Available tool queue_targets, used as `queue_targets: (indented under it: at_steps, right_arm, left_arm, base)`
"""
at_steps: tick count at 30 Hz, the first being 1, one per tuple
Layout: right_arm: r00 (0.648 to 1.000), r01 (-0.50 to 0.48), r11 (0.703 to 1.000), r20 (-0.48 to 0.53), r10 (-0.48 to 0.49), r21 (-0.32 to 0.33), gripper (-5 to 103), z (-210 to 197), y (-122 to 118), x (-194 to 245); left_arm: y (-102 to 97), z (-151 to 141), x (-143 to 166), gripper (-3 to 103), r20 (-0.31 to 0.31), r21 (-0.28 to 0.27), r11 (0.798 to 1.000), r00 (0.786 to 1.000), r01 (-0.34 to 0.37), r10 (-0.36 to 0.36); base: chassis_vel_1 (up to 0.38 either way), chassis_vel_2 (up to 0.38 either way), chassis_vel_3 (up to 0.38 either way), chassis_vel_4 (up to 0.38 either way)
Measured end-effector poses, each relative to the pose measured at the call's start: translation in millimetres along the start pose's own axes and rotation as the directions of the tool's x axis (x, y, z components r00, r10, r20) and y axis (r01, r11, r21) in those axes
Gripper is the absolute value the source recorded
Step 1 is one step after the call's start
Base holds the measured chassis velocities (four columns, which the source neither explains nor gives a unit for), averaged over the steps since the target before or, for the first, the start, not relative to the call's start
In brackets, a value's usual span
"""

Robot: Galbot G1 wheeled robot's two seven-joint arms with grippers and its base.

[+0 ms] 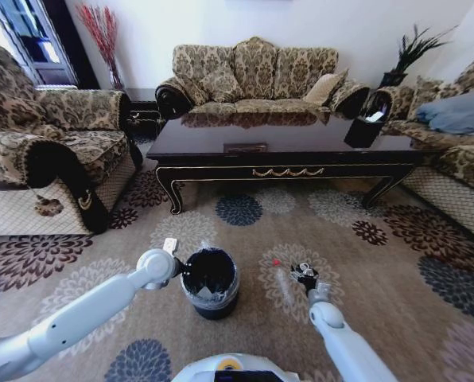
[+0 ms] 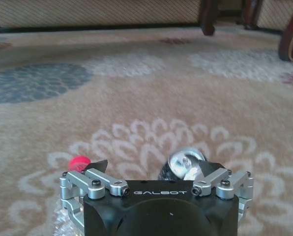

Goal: Move to the front of the table and pick up the trash from the floor, then place it into the trash bin.

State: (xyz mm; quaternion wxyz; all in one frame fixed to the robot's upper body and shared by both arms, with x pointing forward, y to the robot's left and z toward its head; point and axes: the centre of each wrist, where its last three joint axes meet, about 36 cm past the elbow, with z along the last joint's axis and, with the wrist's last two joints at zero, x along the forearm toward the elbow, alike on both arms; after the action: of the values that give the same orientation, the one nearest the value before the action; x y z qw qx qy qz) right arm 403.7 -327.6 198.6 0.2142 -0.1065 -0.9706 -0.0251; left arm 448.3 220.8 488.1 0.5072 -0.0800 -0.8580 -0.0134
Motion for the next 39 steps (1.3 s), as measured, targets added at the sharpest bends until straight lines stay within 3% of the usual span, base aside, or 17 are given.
queue_targets:
  at_steps: [11, 20, 39]
  right_arm:
    - [0.994, -0.112, 0.993, 0.003, 0.112, -0.043, 100, 18.9, -13.1, -20.0]
    - [0.991, -0.132, 0.991, 0.002, 0.133, -0.024, 100, 21.4, -15.5, -28.1]
    - [0.98, -0.195, 0.981, -0.024, 0.195, 0.02, 100, 32.2, -49.6, -29.3]
  left_arm:
    - [10.7, -0.1, 6.5, 2, 0.015, 0.014, 1.0, 1.0, -0.003, 0.003]
    - [12.6, -6.0, 9.7, 2, 0.028, 0.008, 1.0, 1.0, -0.005, 0.005]
    - [8.6, -8.8, 6.5, 2, 0.035, 0.01, 1.0, 0.999, -0.029, 0.029]
  base:
    - [0.0, 0.0, 0.0, 0.0]
    - [0.0, 0.0, 0.0, 0.0]
    - [0.0, 0.0, 0.0, 0.0]
